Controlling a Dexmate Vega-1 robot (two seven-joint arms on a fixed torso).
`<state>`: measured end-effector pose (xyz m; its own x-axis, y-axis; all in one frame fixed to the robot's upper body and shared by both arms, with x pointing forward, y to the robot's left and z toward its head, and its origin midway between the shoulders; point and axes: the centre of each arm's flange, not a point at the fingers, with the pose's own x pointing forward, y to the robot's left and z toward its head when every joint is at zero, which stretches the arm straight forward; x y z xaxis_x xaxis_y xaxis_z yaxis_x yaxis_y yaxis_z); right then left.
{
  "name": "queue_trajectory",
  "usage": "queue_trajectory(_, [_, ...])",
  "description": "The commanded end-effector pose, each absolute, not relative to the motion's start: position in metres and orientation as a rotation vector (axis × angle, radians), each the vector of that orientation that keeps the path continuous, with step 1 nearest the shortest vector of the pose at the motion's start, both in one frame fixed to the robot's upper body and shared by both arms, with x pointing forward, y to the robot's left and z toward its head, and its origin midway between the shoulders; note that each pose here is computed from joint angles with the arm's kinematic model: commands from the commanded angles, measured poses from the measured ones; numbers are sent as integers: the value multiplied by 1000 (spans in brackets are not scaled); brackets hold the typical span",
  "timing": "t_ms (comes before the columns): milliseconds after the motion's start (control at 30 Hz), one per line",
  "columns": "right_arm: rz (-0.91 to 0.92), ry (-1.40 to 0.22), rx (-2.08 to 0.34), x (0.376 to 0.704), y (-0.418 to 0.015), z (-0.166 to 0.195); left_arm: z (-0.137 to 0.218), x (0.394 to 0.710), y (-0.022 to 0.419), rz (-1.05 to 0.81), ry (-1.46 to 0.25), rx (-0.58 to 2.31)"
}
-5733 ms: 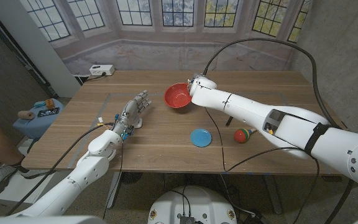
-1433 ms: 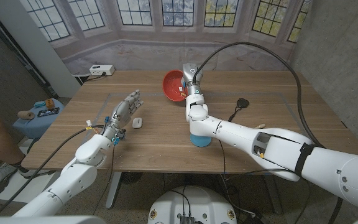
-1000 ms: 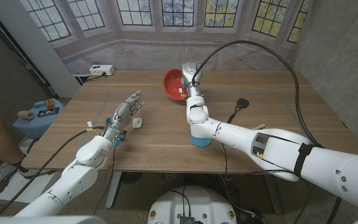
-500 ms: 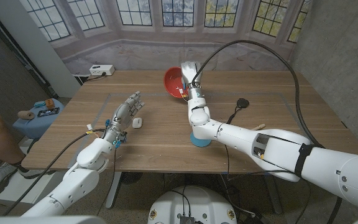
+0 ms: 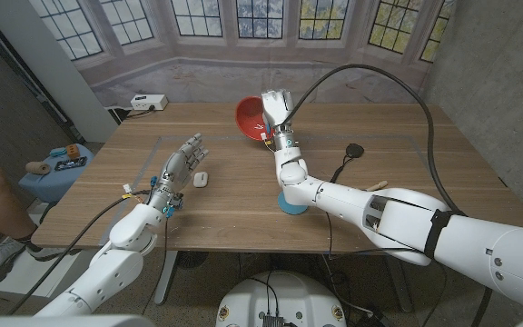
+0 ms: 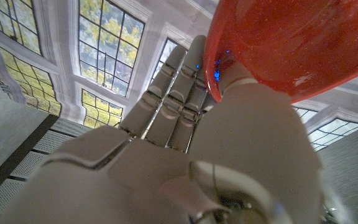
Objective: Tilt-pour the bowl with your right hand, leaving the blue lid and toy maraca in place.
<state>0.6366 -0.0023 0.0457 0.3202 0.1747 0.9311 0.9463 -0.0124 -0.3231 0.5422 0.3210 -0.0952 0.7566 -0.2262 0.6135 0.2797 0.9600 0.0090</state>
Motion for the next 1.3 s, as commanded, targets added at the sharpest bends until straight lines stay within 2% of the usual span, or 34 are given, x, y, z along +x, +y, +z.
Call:
queue_trajectory(33, [-875, -1174, -1414, 637, -6, 38, -95, 536, 325, -269, -668, -77])
queue_trajectory(1300, [-810, -1136, -1400, 654, -6, 39, -89, 540, 329, -276, -686, -52])
